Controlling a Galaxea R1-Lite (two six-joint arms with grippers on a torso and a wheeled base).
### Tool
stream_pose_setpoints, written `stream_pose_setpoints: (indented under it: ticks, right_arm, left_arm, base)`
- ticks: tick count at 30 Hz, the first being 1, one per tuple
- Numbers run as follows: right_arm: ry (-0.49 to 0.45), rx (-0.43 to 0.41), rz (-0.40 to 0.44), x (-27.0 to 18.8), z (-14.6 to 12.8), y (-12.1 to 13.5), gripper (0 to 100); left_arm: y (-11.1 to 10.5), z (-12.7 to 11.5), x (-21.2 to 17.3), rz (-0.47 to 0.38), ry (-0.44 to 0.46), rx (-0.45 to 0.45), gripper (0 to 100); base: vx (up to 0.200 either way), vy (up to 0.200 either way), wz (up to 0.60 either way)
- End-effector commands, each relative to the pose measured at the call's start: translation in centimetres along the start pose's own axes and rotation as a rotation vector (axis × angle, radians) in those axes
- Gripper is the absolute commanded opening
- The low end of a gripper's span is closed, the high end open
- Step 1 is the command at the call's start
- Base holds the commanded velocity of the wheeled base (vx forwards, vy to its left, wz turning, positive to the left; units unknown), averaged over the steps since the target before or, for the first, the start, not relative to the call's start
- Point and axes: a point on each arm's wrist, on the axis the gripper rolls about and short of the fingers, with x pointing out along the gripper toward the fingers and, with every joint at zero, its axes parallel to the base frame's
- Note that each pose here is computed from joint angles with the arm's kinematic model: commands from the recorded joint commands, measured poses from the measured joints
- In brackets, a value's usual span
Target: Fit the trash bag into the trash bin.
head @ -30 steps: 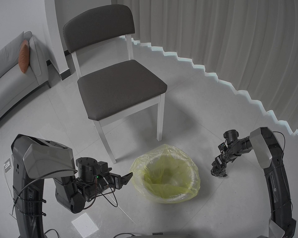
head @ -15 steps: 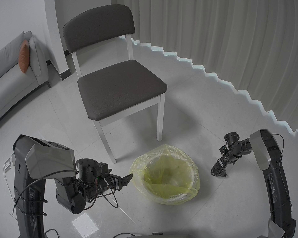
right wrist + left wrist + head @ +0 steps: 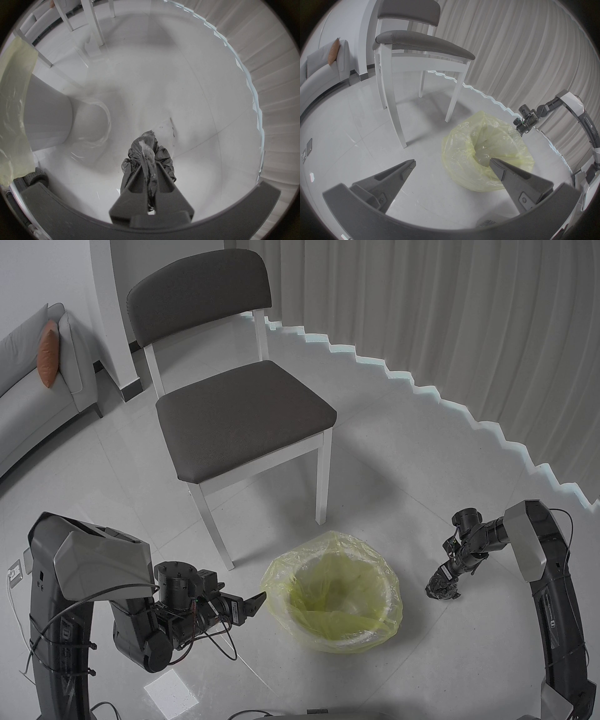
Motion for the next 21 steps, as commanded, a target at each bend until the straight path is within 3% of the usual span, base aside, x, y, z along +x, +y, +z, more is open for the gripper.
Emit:
stream_pose_setpoints:
  ticks: [1,21]
  right_arm:
    - [-0.005,0.002,-0.005,-2.4,0.5,-0.4,0]
    - [-0.133,0.015,-0.061,-16.9,0.3,-1.3,0]
  left_arm:
    - [-0.1,0.4,-0.3,0.019,-0.02,0.002,100]
    - [-1.8,3.5,-7.5,0.013,-0.133,0.011,100]
  base:
    - [0.0,0.0,0.0]
    - [0.0,0.0,0.0]
